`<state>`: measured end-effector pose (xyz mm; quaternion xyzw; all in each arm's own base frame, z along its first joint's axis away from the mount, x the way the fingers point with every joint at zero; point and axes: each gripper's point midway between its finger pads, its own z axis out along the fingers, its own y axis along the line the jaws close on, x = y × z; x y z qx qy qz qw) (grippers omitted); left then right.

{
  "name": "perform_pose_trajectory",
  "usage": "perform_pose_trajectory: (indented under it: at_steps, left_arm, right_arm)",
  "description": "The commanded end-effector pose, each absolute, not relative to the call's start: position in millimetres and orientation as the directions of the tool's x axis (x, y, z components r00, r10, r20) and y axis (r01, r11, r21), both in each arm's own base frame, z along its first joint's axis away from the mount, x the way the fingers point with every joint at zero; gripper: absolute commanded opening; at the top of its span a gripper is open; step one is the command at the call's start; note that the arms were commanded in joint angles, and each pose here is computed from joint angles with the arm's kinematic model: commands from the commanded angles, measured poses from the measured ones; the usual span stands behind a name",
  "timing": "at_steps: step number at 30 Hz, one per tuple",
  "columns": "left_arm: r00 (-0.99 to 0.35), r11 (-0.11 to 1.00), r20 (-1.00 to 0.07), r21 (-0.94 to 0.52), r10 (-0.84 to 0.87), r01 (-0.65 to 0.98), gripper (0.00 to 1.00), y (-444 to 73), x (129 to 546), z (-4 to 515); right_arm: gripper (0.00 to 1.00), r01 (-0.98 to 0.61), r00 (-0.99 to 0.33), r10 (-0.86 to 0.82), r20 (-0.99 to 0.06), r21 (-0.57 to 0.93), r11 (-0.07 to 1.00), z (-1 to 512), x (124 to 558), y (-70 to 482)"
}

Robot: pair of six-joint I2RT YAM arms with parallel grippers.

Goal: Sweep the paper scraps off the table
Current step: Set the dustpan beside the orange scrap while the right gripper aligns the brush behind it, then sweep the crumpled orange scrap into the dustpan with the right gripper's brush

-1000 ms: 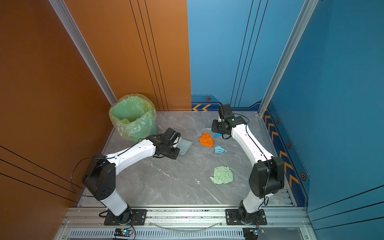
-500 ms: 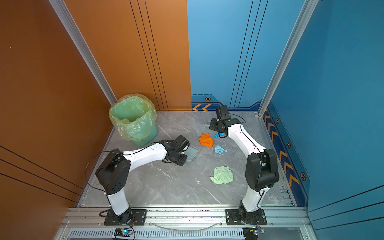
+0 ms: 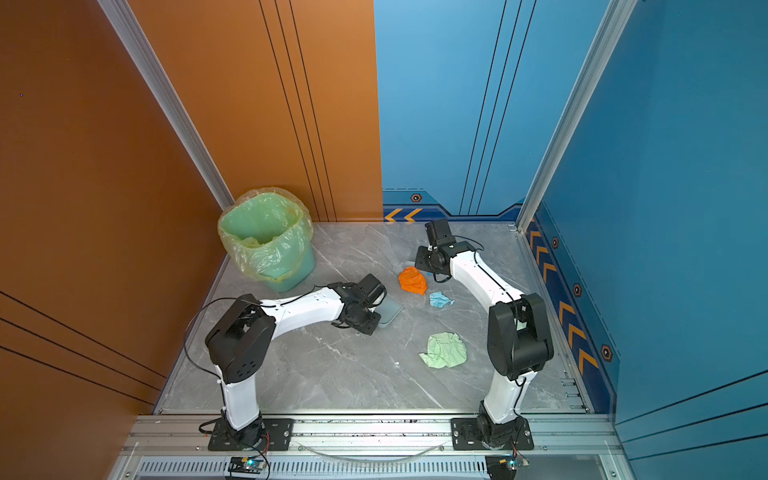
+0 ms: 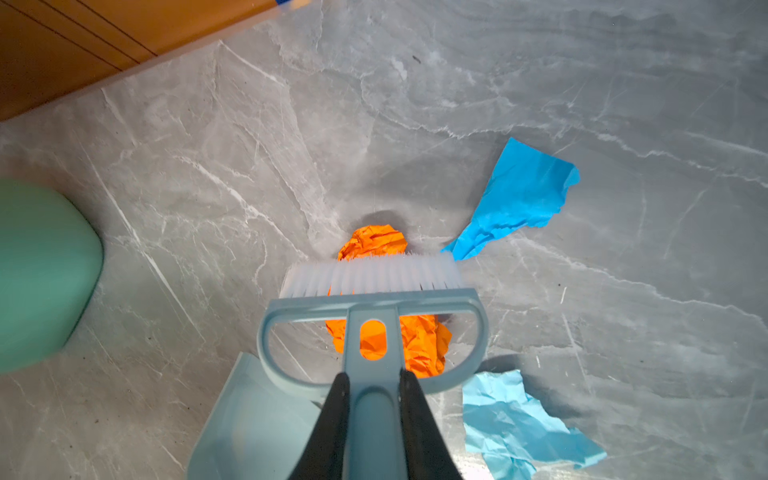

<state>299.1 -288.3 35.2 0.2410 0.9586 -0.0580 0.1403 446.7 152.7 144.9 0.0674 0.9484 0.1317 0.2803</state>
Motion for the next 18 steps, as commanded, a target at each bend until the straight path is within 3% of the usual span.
perform_pose_trajectory:
  at_steps: [1,9,18]
  left_arm:
    - [-0.847,0.875,-0.278,-0.044,0.453,0.482,0.0,-296.6,297.2,31.1]
    - [-0.846,0.872,-0.26,-0.027,0.466,0.489,0.0,-297.7,294.1,25.4]
    - [-0.845,0.872,-0.263,-0.028,0.465,0.489,0.0,-299.1,295.4,25.9]
  right_arm:
    - [0.0,0.038,-0.87,0.13,-0.475,0.199,0.979,123.3,433.7,148.2]
    - [0.0,-0.018,-0.907,0.063,-0.416,0.187,0.982,107.8,418.3,162.7]
    - [0.0,-0.101,-0.953,-0.009,-0.302,0.288,0.952,96.3,381.7,193.7]
